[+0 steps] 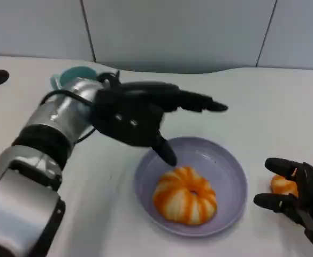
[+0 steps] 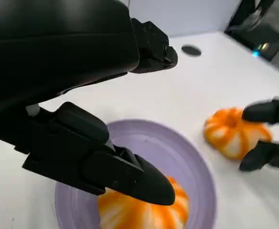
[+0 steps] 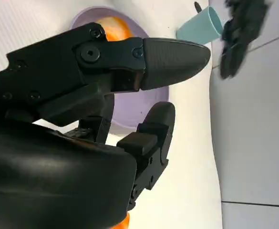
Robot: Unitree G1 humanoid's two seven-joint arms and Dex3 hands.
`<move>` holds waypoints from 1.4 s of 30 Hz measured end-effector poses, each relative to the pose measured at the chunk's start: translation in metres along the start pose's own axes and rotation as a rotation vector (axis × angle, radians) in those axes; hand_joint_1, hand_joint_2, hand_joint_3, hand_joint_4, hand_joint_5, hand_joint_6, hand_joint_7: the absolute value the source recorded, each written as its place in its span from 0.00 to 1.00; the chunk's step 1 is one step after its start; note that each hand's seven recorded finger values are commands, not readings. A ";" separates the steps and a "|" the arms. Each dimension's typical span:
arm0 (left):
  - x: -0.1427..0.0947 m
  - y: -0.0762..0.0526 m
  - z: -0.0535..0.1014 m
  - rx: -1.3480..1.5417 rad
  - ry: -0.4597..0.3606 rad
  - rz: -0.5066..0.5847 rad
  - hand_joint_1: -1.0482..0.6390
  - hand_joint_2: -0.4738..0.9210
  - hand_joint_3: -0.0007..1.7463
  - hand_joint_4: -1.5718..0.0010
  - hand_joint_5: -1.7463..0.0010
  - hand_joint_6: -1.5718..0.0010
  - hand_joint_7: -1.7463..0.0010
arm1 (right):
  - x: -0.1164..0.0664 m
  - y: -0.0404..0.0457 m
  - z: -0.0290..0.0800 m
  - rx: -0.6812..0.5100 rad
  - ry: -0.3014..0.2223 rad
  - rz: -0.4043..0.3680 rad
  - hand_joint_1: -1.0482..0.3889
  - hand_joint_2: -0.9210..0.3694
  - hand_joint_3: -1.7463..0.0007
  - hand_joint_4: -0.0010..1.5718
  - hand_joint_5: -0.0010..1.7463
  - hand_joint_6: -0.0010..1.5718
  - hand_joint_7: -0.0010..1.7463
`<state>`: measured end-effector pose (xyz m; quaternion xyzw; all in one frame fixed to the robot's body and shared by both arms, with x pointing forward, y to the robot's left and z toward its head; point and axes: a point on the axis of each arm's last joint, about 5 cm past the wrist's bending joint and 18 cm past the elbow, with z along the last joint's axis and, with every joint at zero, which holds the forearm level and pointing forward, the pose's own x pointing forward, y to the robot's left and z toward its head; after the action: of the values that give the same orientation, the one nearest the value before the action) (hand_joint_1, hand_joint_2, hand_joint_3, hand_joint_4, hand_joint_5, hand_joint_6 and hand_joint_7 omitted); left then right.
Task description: Grasp the bread from the table and place it into the plate.
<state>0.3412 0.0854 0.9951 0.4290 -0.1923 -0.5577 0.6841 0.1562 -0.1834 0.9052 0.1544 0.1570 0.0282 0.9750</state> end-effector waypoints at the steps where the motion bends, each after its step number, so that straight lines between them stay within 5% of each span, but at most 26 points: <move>1: -0.004 0.003 -0.001 -0.016 -0.007 0.011 0.12 1.00 0.01 1.00 1.00 0.95 0.99 | 0.000 -0.0001 0.000 0.000 0.000 0.000 0.48 0.00 0.74 0.29 0.58 0.29 0.41; 6: -0.044 0.000 -0.022 -0.271 -0.070 0.119 0.16 1.00 0.01 1.00 1.00 0.94 0.99 | 0.000 -0.0007 0.000 0.000 0.004 -0.008 0.48 0.00 0.73 0.29 0.58 0.30 0.41; 10: -0.079 -0.015 -0.037 -0.396 -0.092 0.224 0.17 1.00 0.02 1.00 1.00 0.94 0.99 | 0.000 -0.0008 0.000 0.001 0.012 -0.013 0.48 0.00 0.74 0.29 0.57 0.31 0.42; 15: -0.111 -0.040 -0.051 -0.621 -0.107 0.331 0.20 1.00 0.03 0.86 0.93 0.88 0.97 | 0.000 -0.0007 0.000 0.002 0.013 -0.013 0.48 0.00 0.74 0.30 0.56 0.30 0.41; 17: -0.118 -0.055 -0.054 -0.694 -0.110 0.370 0.20 1.00 0.03 0.84 0.83 0.82 0.98 | 0.000 -0.0006 0.000 0.002 0.014 -0.012 0.48 0.00 0.74 0.30 0.56 0.30 0.41; 18: -0.122 -0.063 -0.055 -0.715 -0.103 0.390 0.20 1.00 0.04 0.87 0.69 0.80 0.98 | 0.000 -0.0006 0.000 0.002 0.013 -0.013 0.48 0.00 0.74 0.30 0.56 0.30 0.41; 23: -0.137 -0.096 -0.056 -0.846 -0.015 0.464 0.31 1.00 0.05 0.88 0.34 0.69 0.95 | 0.001 -0.0006 0.001 0.003 0.019 -0.018 0.49 0.00 0.74 0.30 0.56 0.30 0.41; 24: -0.141 -0.102 -0.057 -0.895 0.008 0.472 0.33 1.00 0.05 0.86 0.21 0.65 0.84 | 0.001 -0.0004 0.001 0.003 0.021 -0.017 0.49 0.00 0.74 0.30 0.56 0.30 0.42; 26: -0.148 -0.113 -0.059 -0.998 0.059 0.476 0.34 1.00 0.05 0.84 0.12 0.74 0.51 | 0.001 -0.0006 0.001 0.003 0.020 -0.018 0.49 0.00 0.74 0.30 0.56 0.30 0.42; 31: -0.160 -0.131 -0.057 -1.153 0.222 0.467 0.39 0.99 0.01 0.73 0.01 0.82 0.10 | 0.001 -0.0004 0.001 0.002 0.018 -0.016 0.49 0.00 0.74 0.30 0.57 0.29 0.41; 35: -0.164 -0.144 -0.051 -1.149 0.384 0.479 0.46 1.00 0.03 0.61 0.00 0.74 0.01 | 0.001 -0.0007 0.002 0.002 0.017 -0.015 0.49 0.00 0.74 0.29 0.57 0.30 0.42; 42: -0.159 -0.178 -0.042 -1.079 0.476 0.527 0.44 0.96 0.02 0.53 0.00 0.66 0.00 | 0.002 -0.0014 0.002 -0.003 0.017 -0.014 0.49 0.00 0.73 0.30 0.58 0.29 0.42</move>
<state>0.2180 0.2465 0.8635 0.0753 0.1731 -0.2789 0.9416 0.1588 -0.1851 0.9059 0.1515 0.1663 0.0231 0.9741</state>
